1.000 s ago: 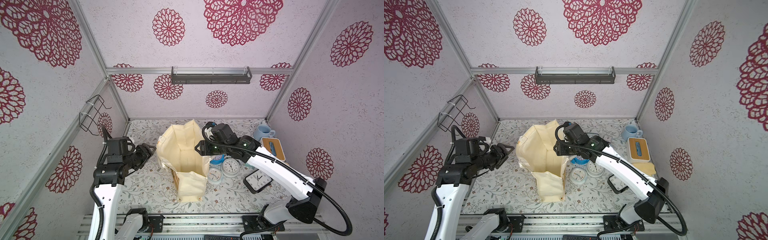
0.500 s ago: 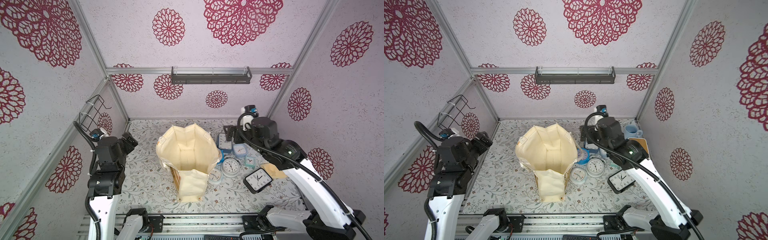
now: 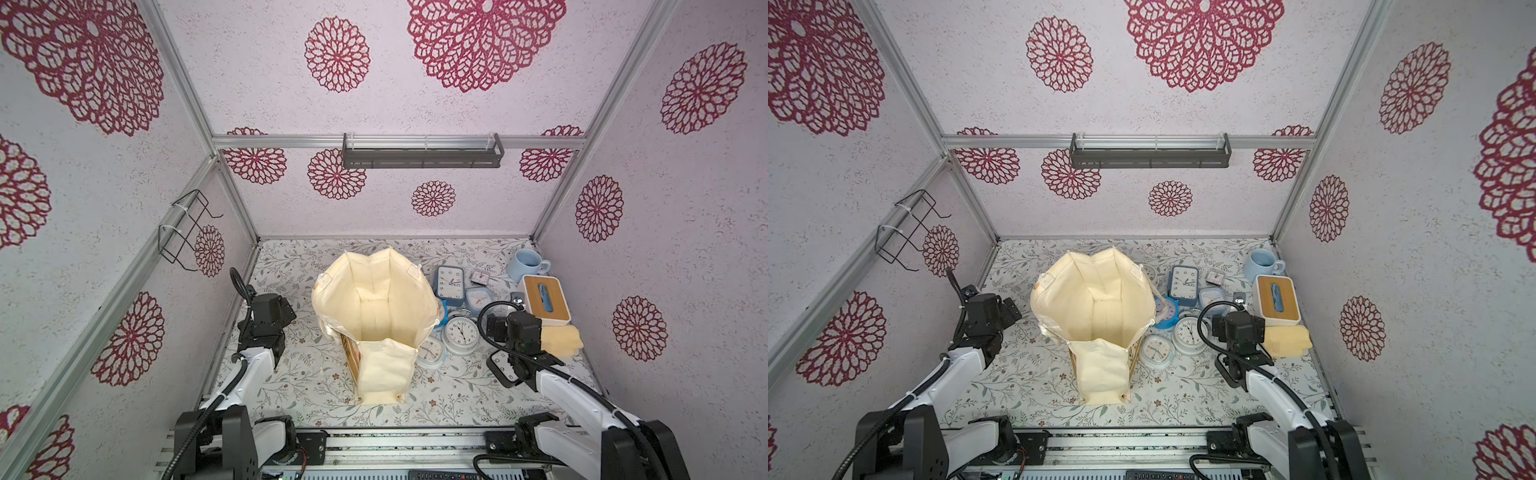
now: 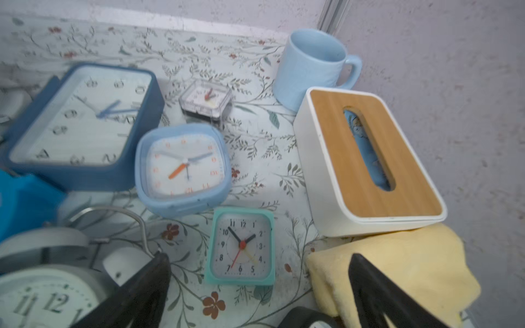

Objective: Take the alarm clock out of the canvas bag
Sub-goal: Reset both arms

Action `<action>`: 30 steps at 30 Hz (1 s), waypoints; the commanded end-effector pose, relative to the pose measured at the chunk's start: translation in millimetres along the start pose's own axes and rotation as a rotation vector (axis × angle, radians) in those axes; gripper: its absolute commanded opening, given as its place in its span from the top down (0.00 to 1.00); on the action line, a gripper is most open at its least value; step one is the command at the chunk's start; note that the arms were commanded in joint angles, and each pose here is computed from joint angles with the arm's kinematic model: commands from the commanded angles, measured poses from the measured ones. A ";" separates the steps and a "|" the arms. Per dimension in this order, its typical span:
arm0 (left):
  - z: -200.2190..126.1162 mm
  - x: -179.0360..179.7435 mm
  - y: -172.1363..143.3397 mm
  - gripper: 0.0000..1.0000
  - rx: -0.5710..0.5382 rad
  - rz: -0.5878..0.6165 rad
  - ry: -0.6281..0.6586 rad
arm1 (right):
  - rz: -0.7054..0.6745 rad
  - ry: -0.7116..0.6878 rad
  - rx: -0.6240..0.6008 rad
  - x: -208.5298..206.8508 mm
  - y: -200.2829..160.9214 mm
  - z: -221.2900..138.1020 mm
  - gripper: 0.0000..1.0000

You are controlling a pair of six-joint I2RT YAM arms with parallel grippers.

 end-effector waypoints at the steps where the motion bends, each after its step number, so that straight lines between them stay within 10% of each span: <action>1: 5.9 -11.7 32.6 0.03 -0.221 -0.011 -0.115 | 0.063 0.051 -0.319 5.8 29.9 2.7 0.02; 14: 26.5 -23.7 9.2 0.01 -0.232 0.110 -0.275 | 0.121 0.150 -0.186 -13.8 27.9 72.0 0.02; 20: 0.4 -35.9 -4.8 0.01 -0.351 0.183 -0.263 | 0.139 0.178 -0.200 -19.1 26.6 70.3 0.01; 30: 21.0 -48.6 6.7 0.01 -0.236 0.216 -0.302 | 0.128 0.177 -0.223 -17.6 22.9 65.9 0.01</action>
Point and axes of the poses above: each gripper's point midway between its finger pads, its own z axis out along the fingers, its own x axis along the line the jaws close on, y = z × x, the point moved 10 cm from there along -z, back along the fingers, and after that the axes turned 7 degrees about z, right-handed, at the moved point
